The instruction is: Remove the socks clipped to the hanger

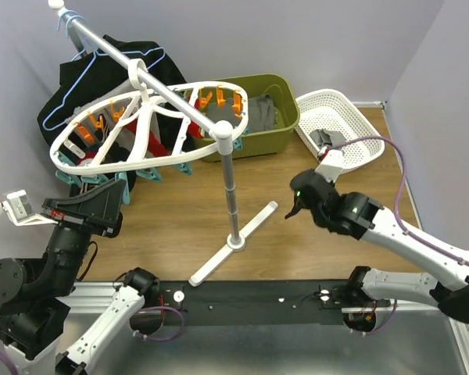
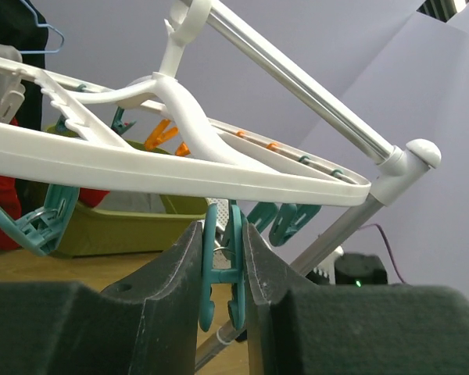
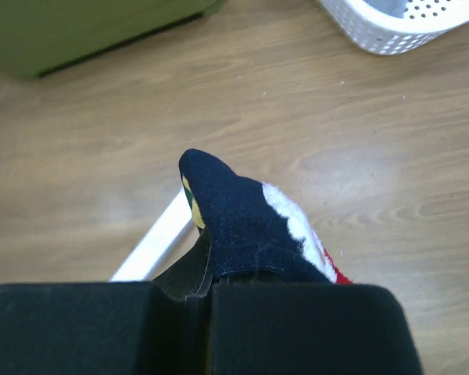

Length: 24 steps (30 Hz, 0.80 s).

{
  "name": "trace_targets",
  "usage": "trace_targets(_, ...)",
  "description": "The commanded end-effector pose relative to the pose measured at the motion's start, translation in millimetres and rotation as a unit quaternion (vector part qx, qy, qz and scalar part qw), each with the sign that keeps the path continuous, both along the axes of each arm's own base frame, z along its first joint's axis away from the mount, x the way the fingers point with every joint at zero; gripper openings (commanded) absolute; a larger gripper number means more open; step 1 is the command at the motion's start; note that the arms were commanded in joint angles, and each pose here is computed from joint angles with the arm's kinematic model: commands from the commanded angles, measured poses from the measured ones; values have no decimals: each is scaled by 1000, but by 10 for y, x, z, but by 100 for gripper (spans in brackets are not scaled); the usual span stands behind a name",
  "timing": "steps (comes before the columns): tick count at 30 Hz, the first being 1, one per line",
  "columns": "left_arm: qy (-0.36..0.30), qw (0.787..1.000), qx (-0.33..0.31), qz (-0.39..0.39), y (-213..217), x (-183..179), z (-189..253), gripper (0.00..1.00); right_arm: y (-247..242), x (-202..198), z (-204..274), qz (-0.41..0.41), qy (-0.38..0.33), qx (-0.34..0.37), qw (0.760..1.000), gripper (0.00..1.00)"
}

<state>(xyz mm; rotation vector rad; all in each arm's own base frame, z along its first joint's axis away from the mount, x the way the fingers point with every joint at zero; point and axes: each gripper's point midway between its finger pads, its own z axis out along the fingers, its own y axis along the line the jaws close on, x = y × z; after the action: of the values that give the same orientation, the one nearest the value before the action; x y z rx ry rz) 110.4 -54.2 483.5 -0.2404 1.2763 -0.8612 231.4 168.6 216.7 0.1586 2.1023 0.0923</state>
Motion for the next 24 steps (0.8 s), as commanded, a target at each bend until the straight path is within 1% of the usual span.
trace_targets(1,-26,998,-19,-50,-91,-206,91,0,-117,626,124,9,14,28,999,1)
trace_targets(2,-25,998,-18,-52,-100,-201,81,0,-167,728,144,3,14,26,1000,1)
trace_targets(3,-24,998,-19,-56,-113,-208,65,0,-343,878,164,-14,14,16,1000,1)
trace_targets(4,-23,998,-20,-57,-118,-203,63,0,-387,1017,254,-19,6,22,1000,1)
trace_targets(5,-24,998,-20,-59,-124,-207,57,0,-395,1140,171,-13,26,24,999,1)
trace_targets(6,-25,998,-19,-61,-133,-208,50,0,-613,1296,153,-38,31,21,999,1)
trace_targets(7,-30,998,-19,-61,-134,-207,68,0,-670,1388,146,-42,36,24,998,1)
trace_targets(8,-33,997,-18,-62,-135,-218,72,0,-685,1563,132,-41,44,30,998,1)
trace_targets(9,-32,997,-15,-64,-152,-208,58,0,-877,1684,114,-59,48,27,997,1)
trace_targets(10,-31,997,-12,-65,-158,-206,44,0,-946,1777,105,-67,52,25,996,1)
trace_targets(11,-30,997,-11,-67,-170,-197,35,0,-1026,1916,195,-78,46,24,996,1)
trace_targets(12,-28,997,-9,-73,-196,-189,12,0,-1212,2053,42,-101,67,12,992,1)
trace_targets(14,-29,997,-9,-75,-208,-187,1,0,-1392,2170,-54,-122,84,-5,989,1)
trace_targets(15,-28,997,-11,-77,-215,-180,-10,0,-1533,2276,37,-137,74,-6,988,1)
trace_targets(16,-27,997,-11,-77,-220,-171,-9,0,-1581,2354,-128,-139,94,-11,986,1)
trace_targets(18,-30,997,-11,-76,-214,-178,12,0,-1773,2498,-110,-156,93,-15,983,1)
trace_targets(19,-30,997,-10,-77,-222,-170,16,0,-1819,2554,-258,-158,113,-20,981,3)
trace_targets(21,-30,997,-12,-76,-223,-162,22,0,-1965,2606,-367,-174,134,-32,975,8)
trace_targets(22,-31,996,-14,-77,-229,-154,36,0,-1990,2619,-326,-176,142,-36,973,20)
trace_targets(23,-32,996,-15,-77,-231,-149,37,0,-1999,2637,-494,-175,164,-43,970,31)
trace_targets(24,-30,996,-17,-79,-240,-145,31,0,-1995,2645,-514,-169,169,-46,970,44)
